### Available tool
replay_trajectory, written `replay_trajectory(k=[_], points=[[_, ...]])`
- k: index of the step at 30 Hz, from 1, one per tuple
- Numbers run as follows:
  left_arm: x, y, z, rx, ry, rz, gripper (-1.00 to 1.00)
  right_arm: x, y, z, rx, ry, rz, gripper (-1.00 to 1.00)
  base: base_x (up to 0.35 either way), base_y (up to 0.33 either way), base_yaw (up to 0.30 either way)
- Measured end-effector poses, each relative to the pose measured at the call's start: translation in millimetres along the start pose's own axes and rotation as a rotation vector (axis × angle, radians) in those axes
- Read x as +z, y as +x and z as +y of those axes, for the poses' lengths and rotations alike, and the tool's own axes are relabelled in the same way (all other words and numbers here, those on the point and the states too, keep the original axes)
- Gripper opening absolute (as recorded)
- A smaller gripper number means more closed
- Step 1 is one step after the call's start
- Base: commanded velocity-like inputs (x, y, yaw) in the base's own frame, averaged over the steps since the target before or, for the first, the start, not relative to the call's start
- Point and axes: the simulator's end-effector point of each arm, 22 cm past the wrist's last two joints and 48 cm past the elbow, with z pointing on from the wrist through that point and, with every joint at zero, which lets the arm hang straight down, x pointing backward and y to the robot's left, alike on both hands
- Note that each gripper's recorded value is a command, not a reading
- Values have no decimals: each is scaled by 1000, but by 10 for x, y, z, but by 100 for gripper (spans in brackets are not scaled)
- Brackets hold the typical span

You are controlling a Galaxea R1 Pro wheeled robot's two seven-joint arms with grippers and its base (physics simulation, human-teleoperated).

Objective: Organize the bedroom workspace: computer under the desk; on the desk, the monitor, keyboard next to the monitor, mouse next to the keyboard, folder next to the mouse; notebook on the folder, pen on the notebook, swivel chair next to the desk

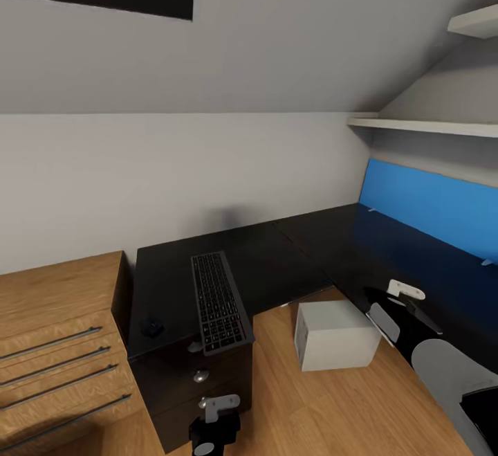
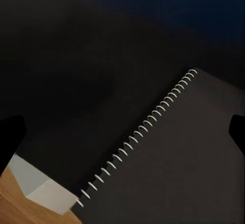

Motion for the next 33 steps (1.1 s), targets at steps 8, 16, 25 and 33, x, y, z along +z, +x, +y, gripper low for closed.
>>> replay_trajectory(k=[8,16,25,33], points=[[-57,-26,115,12,-26,8,100,-79,-207,78,10,-18,-21,100,0,0,0],[-44,2,182,16,-41,14,100,-123,-350,171,23,-34,-48,100,0,0,0],[-33,22,242,20,-54,16,100,-564,-562,413,31,-73,-111,100,0,0,0],[-31,18,249,20,-55,14,100,-726,-361,412,22,-69,-103,100,0,0,0]])
